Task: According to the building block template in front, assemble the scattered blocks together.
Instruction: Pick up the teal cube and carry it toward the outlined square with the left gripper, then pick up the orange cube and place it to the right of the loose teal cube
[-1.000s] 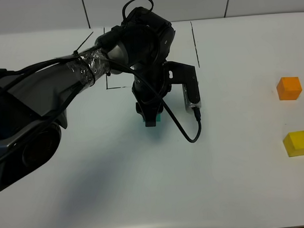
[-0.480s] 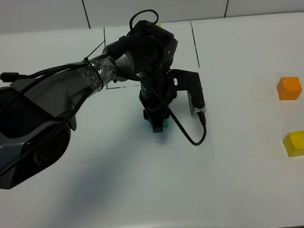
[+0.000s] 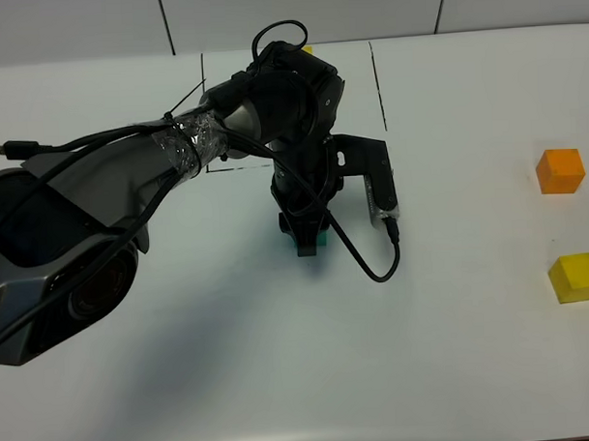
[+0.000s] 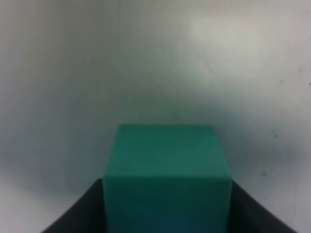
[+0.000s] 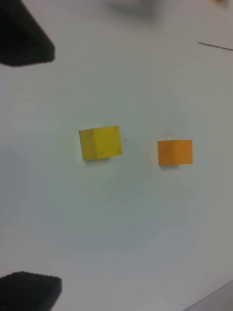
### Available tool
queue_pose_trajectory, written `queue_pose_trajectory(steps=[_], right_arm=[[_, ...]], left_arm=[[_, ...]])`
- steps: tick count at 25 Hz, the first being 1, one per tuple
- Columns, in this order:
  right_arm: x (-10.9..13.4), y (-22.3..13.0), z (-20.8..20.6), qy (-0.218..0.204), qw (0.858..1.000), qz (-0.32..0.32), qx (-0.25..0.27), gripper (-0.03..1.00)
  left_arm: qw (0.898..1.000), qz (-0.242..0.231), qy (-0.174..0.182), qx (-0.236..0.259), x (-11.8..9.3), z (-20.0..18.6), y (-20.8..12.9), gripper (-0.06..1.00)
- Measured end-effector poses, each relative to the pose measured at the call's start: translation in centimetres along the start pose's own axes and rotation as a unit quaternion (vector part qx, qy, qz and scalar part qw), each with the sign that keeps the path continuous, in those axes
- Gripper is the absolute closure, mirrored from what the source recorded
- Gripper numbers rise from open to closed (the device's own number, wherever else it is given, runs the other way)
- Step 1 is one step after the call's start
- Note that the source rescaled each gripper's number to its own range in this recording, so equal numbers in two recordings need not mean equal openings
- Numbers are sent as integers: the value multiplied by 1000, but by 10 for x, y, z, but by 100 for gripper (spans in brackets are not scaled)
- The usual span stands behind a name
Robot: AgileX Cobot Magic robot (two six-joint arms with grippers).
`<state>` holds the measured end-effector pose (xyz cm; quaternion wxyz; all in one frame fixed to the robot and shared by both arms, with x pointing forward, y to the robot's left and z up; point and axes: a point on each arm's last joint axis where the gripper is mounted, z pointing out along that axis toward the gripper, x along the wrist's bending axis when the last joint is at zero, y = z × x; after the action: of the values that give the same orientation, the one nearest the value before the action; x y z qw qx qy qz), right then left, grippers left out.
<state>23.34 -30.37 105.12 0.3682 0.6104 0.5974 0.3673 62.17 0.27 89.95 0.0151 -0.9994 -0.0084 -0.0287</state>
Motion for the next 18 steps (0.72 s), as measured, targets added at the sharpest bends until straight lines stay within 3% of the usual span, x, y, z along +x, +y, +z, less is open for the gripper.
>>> queue_pose_trajectory(steps=[5, 9, 13, 18], right_arm=[[0, 0, 0, 0, 1000, 0, 0, 24], [0, 0, 0, 0, 1000, 0, 0, 24], [0, 0, 0, 0, 1000, 0, 0, 24], [0, 0, 0, 0, 1000, 0, 0, 24]], left_arm=[[1000, 6, 19, 8, 4, 0, -1, 35], [999, -14, 32, -5, 4, -18, -2, 4], [997, -53, 37, -30, 0, -48, -3, -4], [989, -132, 51, -35, -3, -79, -10, -3]])
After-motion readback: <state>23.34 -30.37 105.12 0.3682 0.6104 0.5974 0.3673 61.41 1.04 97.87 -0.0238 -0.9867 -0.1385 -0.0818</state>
